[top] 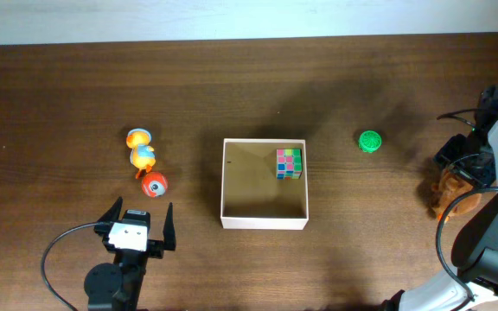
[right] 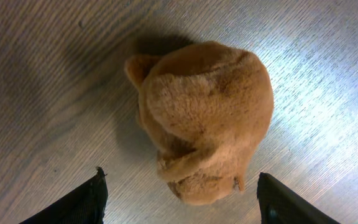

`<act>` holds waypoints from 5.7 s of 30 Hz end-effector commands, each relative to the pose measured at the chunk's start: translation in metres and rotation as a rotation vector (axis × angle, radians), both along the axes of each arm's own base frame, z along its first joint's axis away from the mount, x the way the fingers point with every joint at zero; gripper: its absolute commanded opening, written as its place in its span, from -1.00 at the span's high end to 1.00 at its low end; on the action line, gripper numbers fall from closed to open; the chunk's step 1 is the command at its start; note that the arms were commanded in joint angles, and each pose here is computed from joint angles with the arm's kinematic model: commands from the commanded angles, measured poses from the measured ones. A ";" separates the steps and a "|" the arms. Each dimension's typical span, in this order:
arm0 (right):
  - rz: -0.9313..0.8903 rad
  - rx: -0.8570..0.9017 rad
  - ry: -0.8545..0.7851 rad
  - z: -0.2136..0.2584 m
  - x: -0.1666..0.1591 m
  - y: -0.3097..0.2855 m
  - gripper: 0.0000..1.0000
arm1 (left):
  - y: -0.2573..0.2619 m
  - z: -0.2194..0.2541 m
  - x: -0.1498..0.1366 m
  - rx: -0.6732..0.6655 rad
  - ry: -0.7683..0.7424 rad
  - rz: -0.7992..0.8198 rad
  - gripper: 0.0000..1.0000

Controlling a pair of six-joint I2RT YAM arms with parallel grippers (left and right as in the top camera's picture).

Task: Pack container
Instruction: 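Lower the right gripper and grasp the brown plush toy, then lift the plush toy and carry it over the box, then lower the plush toy into the box beside the cube and release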

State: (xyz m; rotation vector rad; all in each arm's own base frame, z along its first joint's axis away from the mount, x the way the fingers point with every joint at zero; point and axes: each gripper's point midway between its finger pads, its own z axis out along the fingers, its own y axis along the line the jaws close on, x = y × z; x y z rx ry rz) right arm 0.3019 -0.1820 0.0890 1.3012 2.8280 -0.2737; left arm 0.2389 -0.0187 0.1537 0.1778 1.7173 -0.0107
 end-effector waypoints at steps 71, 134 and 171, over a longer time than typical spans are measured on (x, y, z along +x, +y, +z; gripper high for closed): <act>0.555 -0.063 -0.205 0.075 0.097 0.110 0.92 | 0.000 -0.001 0.000 0.015 -0.006 -0.005 -0.99; 1.170 0.079 -0.172 0.106 0.022 0.419 0.21 | 0.000 -0.001 0.000 0.015 -0.006 -0.005 -0.99; 1.208 0.109 0.006 -0.033 -0.020 0.414 0.93 | 0.000 -0.001 0.000 0.015 -0.006 -0.005 -0.99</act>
